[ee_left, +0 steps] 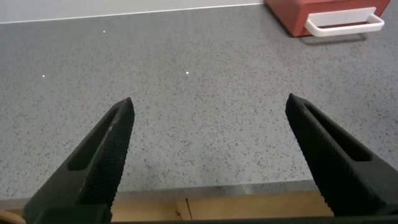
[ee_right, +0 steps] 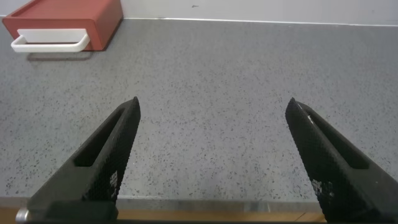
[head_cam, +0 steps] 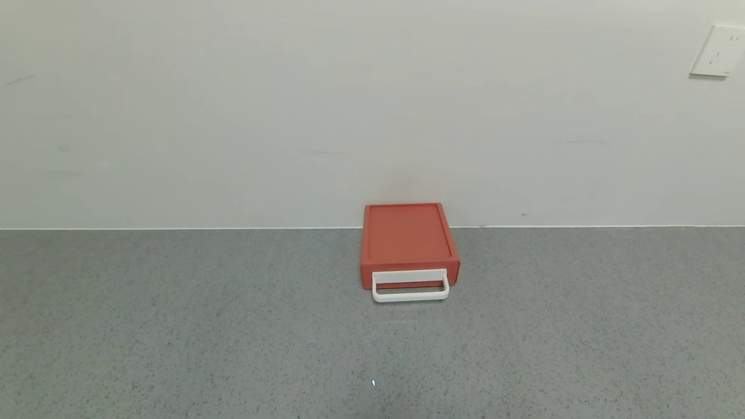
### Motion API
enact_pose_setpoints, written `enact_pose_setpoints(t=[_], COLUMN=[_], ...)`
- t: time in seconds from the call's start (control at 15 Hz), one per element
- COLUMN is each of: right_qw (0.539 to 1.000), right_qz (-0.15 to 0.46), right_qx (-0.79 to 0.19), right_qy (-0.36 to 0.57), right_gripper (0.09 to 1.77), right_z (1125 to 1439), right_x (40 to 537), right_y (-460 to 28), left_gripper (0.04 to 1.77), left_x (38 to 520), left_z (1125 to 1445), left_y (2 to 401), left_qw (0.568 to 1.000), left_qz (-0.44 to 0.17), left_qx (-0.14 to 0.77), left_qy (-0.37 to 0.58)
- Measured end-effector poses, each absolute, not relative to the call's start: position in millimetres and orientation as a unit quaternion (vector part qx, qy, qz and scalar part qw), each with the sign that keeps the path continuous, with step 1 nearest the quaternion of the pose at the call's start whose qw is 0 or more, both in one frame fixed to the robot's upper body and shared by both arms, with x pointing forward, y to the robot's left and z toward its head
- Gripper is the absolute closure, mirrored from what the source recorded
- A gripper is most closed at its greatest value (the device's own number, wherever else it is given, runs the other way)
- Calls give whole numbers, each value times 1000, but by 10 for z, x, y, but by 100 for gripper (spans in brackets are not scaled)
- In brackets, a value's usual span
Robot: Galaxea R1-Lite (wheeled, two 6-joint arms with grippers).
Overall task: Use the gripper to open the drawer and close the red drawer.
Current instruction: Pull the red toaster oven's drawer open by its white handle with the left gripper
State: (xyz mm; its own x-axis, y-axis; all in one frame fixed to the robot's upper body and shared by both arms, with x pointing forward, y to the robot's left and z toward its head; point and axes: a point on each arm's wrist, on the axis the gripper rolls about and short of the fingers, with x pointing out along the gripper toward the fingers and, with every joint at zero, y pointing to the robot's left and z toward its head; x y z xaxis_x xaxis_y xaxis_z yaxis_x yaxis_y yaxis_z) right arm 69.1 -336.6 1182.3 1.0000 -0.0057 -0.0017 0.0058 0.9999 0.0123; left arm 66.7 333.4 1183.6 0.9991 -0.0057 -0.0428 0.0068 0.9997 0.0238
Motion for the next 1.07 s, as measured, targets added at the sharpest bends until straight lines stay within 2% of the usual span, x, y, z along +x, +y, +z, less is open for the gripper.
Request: enact_pose_setpoints(t=[0.33, 0.53, 0.73, 0.87, 1.07], right_qw=[1000, 1000, 1000, 1000, 1000], right_qz=[-3, -3, -3, -3, -3], right_qx=[6, 6, 6, 6, 6], right_qy=[1, 2, 1, 1, 1], right_gripper=[14, 14, 15, 15, 14], right_z=[11823, 11822, 11823, 11823, 11823], right_x=[691, 691, 691, 691, 691], right_y=[-3366, -3366, -3366, -3366, -3366], left_gripper=[6, 6, 6, 6, 6], left_x=[636, 548, 606, 785, 1316], left_z=[11942, 12343, 12818, 13129, 13499], left_y=[3334, 3336, 3340, 3339, 3328], left_qw=[1000, 999, 1000, 1000, 997], left_qz=[-3, 1, 3, 1, -13], left_qx=[12, 11, 13, 18, 38], left_qy=[4, -32, -25, 2, 73])
